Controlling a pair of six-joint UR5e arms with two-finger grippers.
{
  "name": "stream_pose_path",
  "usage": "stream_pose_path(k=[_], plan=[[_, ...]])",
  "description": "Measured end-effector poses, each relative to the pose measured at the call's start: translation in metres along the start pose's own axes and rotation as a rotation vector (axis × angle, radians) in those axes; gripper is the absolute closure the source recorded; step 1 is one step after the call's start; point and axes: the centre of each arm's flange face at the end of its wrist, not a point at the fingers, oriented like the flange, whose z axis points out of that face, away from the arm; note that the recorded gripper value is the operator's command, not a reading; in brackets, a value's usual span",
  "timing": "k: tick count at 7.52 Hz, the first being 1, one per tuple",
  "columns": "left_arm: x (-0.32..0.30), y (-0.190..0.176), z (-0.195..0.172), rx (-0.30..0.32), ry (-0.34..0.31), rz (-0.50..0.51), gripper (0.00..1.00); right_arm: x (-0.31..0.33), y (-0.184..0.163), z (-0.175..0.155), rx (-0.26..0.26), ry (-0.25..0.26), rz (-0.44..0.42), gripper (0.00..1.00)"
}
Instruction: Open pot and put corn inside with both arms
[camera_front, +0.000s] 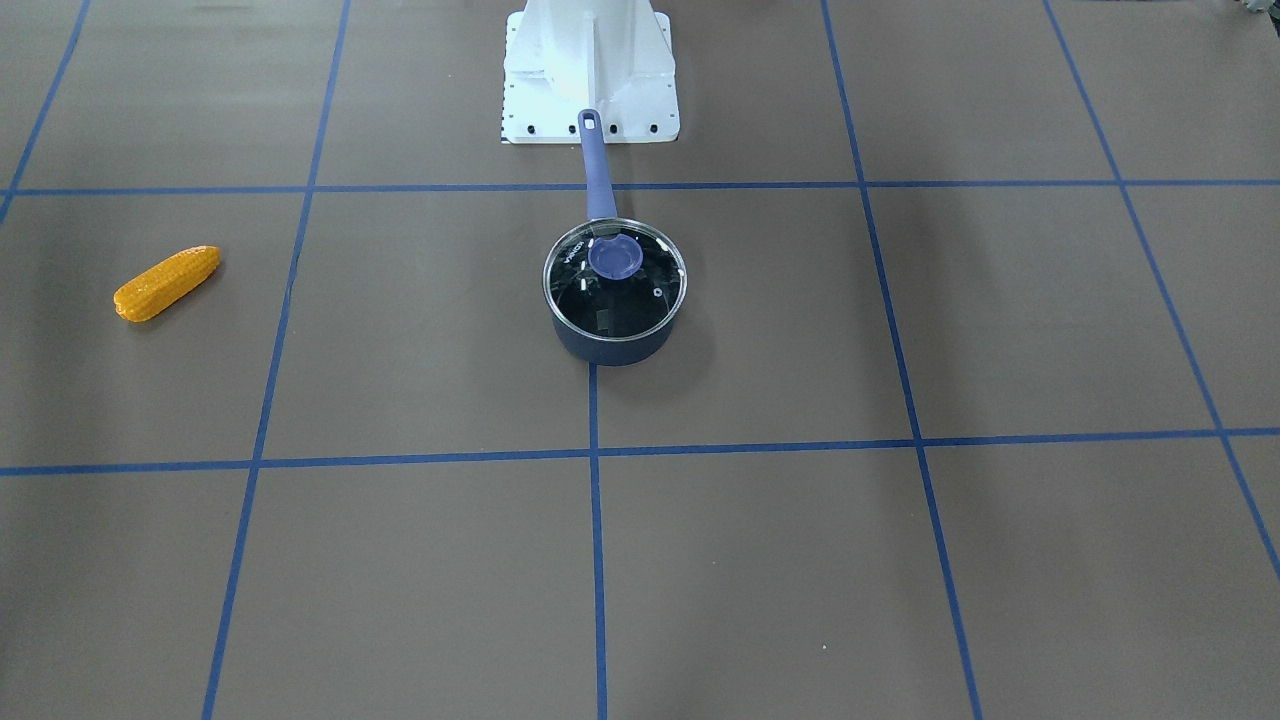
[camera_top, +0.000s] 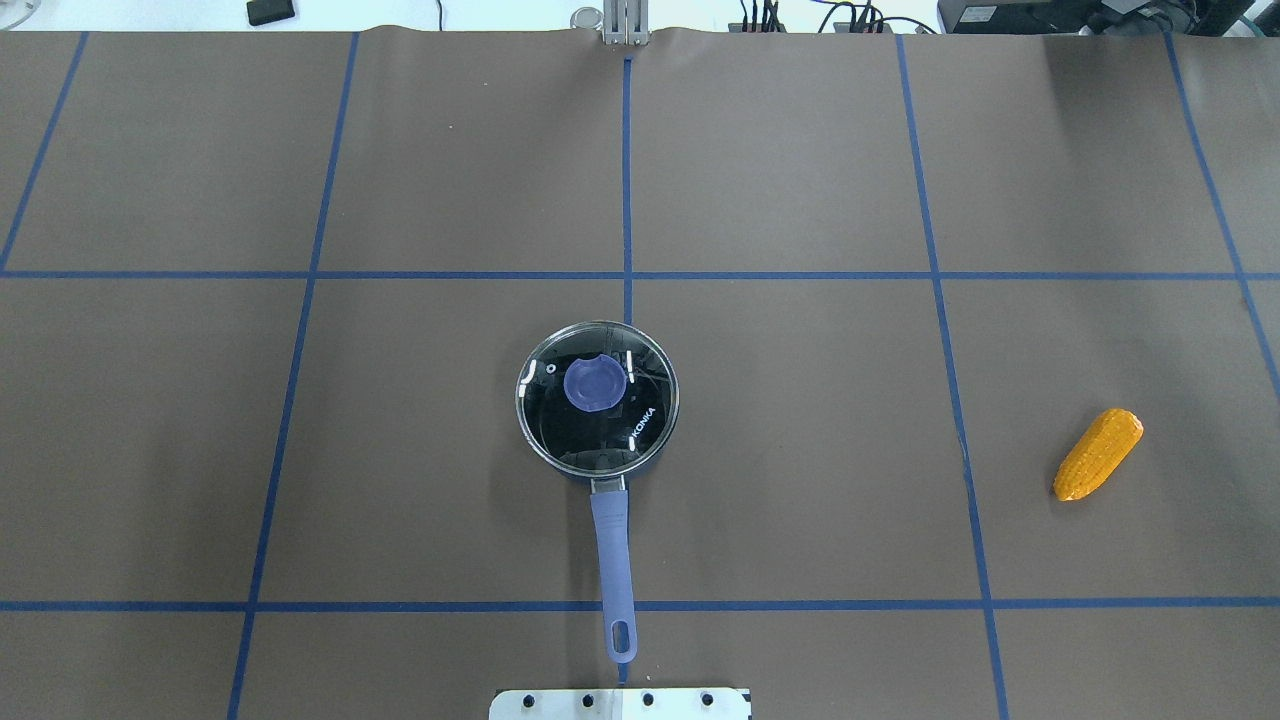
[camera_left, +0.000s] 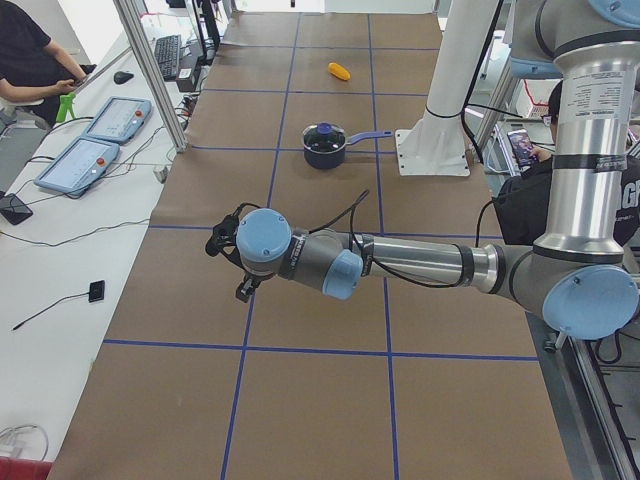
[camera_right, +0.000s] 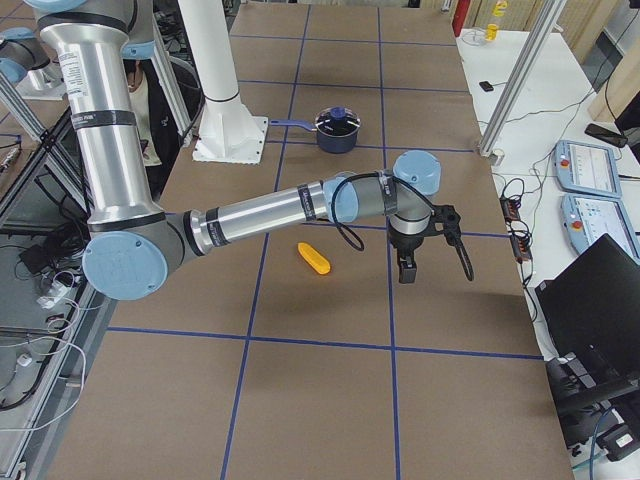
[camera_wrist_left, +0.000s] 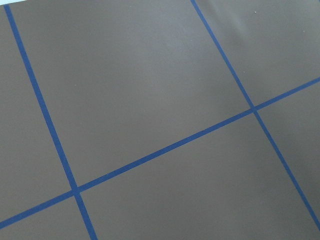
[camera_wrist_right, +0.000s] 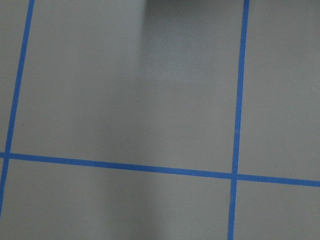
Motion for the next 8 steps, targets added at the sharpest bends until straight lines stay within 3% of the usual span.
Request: stream_pose_path(k=[1, 4, 8], plan=[[0.005, -0.009, -0.002, 0.011, -0.003, -0.003, 0.01, -0.006, 0.010, 0.009, -0.015, -0.005, 0.021, 0.00], [0.040, -0.071, 0.000, 0.031, 0.009, -0.135, 0.01, -0.074, 0.028, 0.039, -0.059, -0.008, 0.161, 0.00], [0.117, -0.142, 0.038, 0.016, 0.005, -0.248, 0.01, -0.125, 0.068, 0.091, -0.009, -0.065, 0.283, 0.00]])
